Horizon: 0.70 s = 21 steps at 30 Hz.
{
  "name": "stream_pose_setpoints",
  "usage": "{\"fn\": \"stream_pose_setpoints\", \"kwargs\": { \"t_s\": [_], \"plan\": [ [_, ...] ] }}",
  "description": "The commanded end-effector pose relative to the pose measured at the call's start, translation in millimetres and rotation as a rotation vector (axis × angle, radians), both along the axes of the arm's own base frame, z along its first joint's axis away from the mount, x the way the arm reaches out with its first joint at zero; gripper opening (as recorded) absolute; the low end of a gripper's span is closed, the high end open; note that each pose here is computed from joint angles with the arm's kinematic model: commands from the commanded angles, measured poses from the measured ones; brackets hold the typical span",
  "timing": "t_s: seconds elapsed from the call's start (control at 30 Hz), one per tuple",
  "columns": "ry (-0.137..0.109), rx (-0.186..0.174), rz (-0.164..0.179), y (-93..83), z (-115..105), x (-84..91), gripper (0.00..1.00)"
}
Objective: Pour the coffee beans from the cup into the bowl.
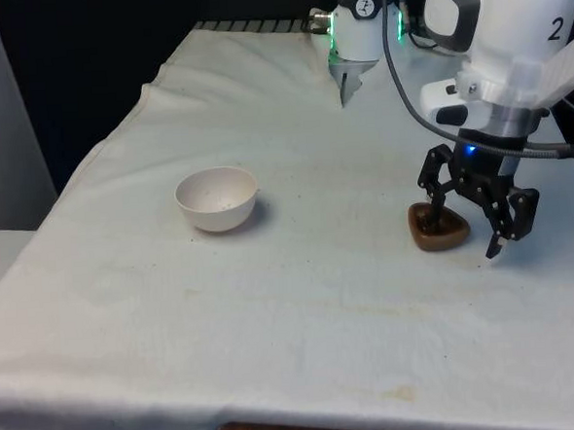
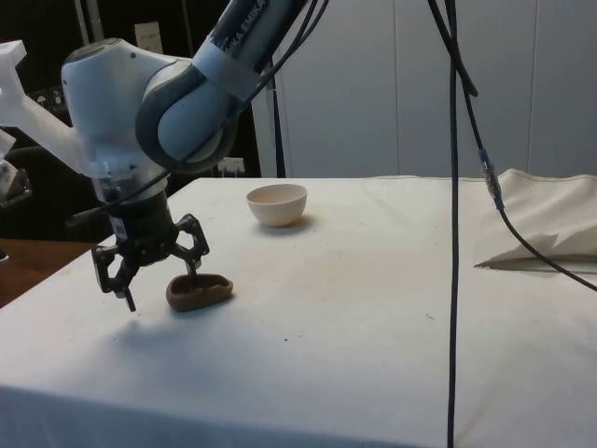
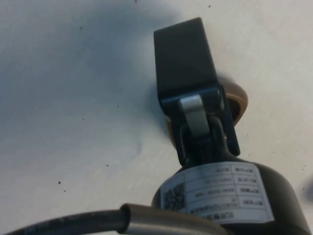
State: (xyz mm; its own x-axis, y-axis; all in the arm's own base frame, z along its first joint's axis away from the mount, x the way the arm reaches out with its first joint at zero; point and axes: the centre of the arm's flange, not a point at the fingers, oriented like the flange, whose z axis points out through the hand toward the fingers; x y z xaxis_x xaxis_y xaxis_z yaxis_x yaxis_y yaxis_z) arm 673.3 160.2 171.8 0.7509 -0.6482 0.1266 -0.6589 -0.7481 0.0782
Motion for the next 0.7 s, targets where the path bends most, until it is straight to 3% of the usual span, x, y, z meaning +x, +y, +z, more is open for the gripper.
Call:
{"fn": "stream_pose_setpoints", "kwargs": {
  "t_s": [0.0,0.13,0.2,0.4,0.43,0.67],
  "plan": [
    [-0.001,0.001,-0.021,1.4,0.2,0.6,1.00],
    [-0.004,0.001,-0.048,2.6,0.1,0.9,1.00],
    [-0.005,0.001,-0.035,0.6,0.3,0.1,1.00],
    [-0.006,-0.003,-0.084,2.0,1.1,4.8,1.00],
    [-0.007,-0.002,-0.073,1.9,2.2,3.0,1.00],
    [0.006,-0.023,-0.097,-0.3,3.6,13.1,1.00]
  ]
}}
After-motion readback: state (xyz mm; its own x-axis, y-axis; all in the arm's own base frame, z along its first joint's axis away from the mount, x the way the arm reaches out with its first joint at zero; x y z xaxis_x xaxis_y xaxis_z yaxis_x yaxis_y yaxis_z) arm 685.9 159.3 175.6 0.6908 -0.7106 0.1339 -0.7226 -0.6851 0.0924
